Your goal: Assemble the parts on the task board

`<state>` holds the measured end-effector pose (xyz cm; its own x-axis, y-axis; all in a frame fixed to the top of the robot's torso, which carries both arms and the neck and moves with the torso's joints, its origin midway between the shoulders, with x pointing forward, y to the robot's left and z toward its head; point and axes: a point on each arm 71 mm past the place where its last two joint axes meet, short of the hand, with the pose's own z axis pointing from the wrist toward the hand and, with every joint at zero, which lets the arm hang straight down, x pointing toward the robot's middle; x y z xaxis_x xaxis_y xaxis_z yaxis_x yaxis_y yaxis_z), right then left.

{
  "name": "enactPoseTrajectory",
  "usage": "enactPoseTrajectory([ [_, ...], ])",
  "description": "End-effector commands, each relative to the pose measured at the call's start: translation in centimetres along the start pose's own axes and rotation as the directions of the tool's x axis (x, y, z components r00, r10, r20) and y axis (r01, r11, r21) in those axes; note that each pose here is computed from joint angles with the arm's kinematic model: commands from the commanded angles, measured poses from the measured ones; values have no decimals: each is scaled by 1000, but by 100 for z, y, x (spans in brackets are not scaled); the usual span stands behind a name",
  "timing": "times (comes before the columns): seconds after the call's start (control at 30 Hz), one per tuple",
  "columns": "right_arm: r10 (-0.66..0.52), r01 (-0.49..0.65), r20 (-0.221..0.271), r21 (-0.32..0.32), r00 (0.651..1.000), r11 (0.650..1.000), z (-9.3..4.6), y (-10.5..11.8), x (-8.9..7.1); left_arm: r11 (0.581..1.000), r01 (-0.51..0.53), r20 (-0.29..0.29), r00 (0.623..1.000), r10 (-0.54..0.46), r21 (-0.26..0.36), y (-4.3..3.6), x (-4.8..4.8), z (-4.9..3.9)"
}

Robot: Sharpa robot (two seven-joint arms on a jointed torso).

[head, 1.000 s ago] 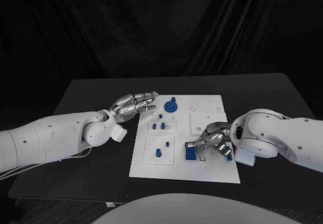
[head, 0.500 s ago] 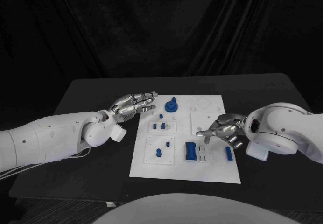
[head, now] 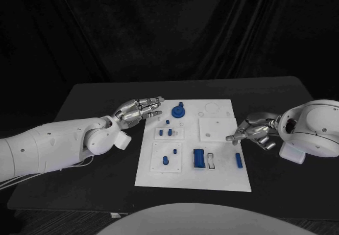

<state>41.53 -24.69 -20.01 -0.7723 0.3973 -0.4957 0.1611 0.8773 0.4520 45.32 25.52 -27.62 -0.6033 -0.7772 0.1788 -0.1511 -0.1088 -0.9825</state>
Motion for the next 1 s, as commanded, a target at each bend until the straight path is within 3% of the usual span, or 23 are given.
enactPoseTrajectory([
  [0.03, -105, 104, 7, 87, 994, 991, 10, -140, 4, 1000, 6, -3, 1000, -6, 18, -10, 6, -3],
  [0.57, -205, 193, 58, 159, 977, 968, 58, -364, 86, 1000, 8, -6, 1000, -8, 18, -4, -1, 0],
  [1.0, -239, 231, 38, 154, 970, 961, 116, -346, 229, 1000, 8, -4, 1000, -8, 16, 2, -11, -6],
])
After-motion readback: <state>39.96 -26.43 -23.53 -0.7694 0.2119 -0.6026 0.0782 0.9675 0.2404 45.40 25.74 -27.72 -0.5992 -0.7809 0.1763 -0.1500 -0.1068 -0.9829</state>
